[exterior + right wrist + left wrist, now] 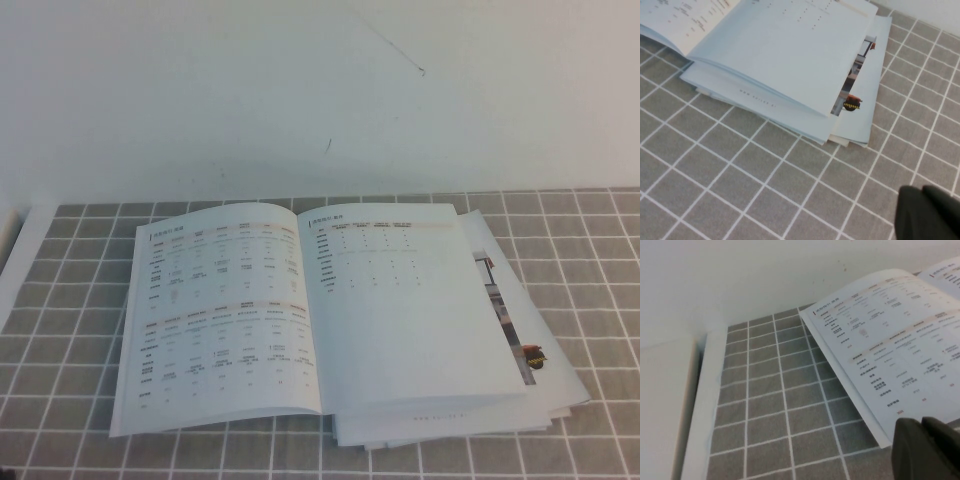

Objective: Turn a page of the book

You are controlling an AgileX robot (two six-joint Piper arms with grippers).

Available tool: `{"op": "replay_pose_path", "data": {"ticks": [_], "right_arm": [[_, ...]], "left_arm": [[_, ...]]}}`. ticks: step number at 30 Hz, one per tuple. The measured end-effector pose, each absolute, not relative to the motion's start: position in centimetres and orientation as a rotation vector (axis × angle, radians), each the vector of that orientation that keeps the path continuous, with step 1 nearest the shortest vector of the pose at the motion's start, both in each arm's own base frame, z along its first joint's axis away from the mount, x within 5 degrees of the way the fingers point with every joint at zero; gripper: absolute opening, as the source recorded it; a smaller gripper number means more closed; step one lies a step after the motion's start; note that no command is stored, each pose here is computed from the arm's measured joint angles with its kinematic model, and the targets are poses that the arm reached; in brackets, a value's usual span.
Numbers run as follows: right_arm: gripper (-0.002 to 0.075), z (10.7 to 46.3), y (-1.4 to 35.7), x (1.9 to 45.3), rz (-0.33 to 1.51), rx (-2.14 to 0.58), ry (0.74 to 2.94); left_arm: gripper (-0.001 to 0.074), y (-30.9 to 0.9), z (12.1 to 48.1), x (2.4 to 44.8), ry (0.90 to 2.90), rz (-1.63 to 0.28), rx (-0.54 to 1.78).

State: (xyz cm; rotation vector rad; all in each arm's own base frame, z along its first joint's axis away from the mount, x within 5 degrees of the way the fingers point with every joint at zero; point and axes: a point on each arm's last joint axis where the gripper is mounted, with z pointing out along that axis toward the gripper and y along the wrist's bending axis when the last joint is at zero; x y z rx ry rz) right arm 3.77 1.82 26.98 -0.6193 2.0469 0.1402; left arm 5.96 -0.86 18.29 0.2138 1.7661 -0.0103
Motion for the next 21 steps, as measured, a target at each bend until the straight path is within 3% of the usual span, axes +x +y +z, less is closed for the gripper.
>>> {"op": "replay_pose_path", "data": {"ticks": [21], "right_arm": [[-0.0001, 26.99, 1.86, 3.75, 0.147, -0.618, 2.047]], "left_arm": [[-0.0003, -0.82, 17.59, 5.28, 1.841, -0.163, 0.017]]}}
